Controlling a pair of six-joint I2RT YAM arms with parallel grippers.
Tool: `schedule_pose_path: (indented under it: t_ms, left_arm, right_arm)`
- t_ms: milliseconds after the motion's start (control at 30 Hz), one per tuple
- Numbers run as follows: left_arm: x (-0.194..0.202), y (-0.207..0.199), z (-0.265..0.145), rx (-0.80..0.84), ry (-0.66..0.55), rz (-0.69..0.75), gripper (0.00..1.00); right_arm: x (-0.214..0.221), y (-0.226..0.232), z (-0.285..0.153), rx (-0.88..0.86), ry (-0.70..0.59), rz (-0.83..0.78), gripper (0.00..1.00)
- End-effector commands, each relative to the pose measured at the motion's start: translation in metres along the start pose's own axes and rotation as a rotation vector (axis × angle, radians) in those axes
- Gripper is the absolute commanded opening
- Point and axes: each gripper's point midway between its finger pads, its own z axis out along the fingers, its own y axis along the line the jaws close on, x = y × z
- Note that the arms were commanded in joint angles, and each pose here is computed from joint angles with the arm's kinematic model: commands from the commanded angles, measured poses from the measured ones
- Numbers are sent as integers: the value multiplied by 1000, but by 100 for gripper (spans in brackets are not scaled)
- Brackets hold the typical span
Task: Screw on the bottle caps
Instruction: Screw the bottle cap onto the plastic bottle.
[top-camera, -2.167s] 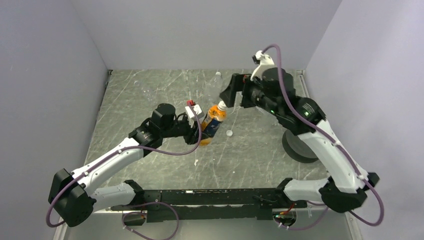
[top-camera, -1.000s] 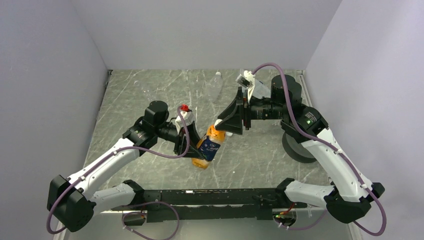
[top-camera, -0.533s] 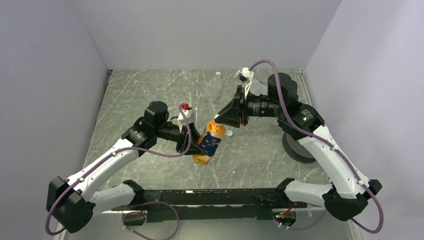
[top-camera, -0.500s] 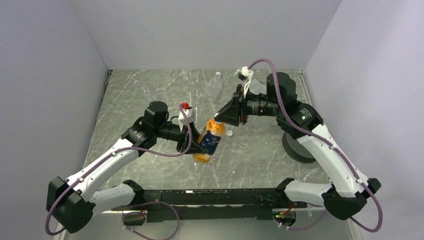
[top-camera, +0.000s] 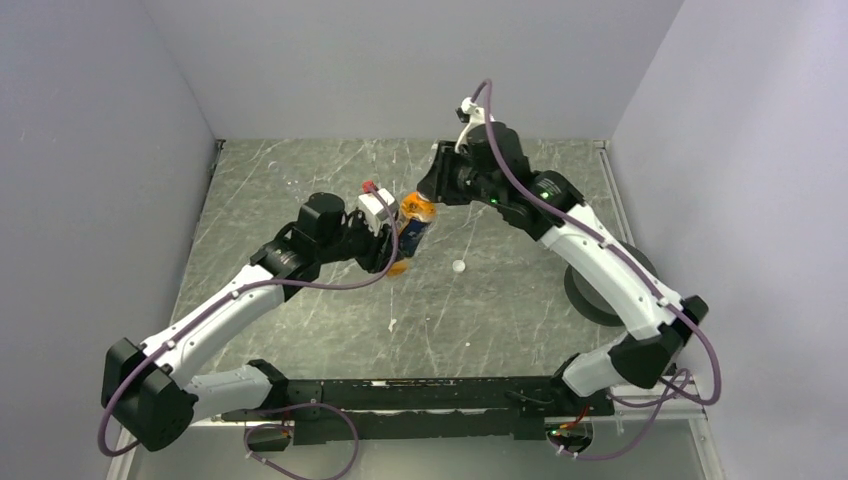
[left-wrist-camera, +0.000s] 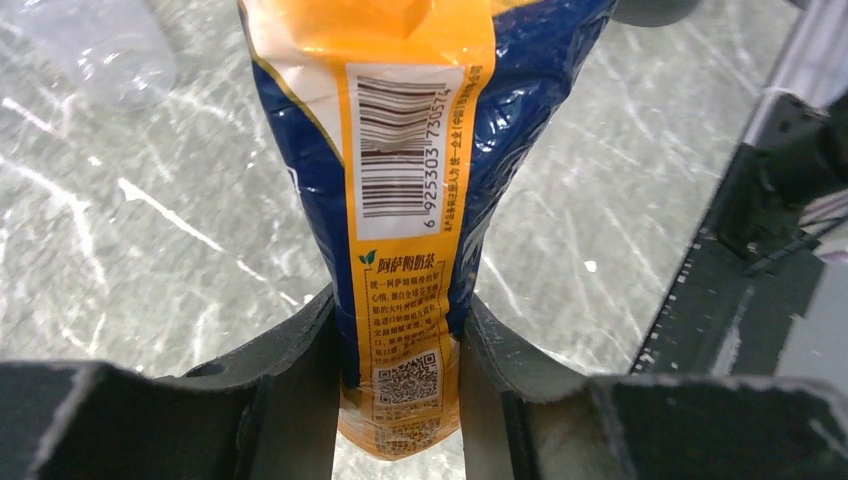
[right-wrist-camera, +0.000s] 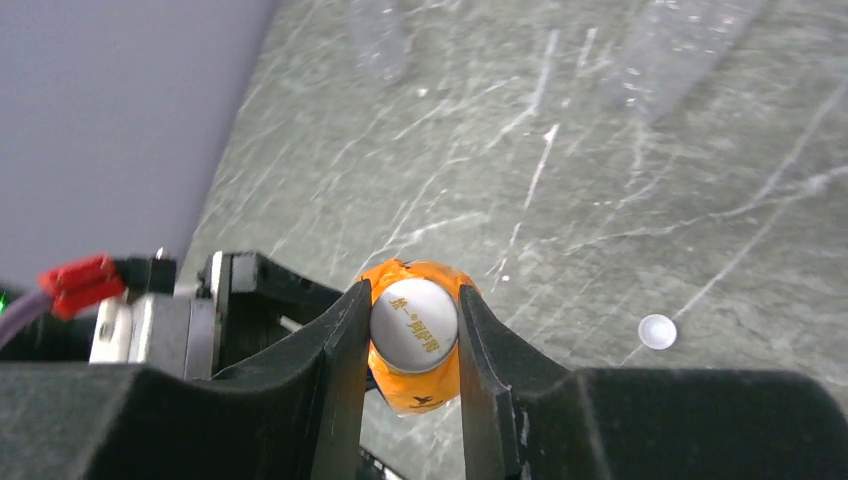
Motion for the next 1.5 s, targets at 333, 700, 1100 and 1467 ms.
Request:
schedule_pose_path:
  t_ms: [333,700,1100,1467]
  left_arm:
    - [-45,32,13,-159,-153,54,0]
    - [-8,-36,-1,226,-73,32,0]
    - [-26,-96,-27,605,-136,38,0]
    - [-32,-93,-15,607,-179,-5,0]
  right_arm:
    - [-24,-15,-11,193,-90,83,59]
    - [-47,-4,-80,-178,-204,-92,100]
    - [-23,63,-88,-724,-152,-176,100]
    - [-11,87,-78,-766,-129,-212,100]
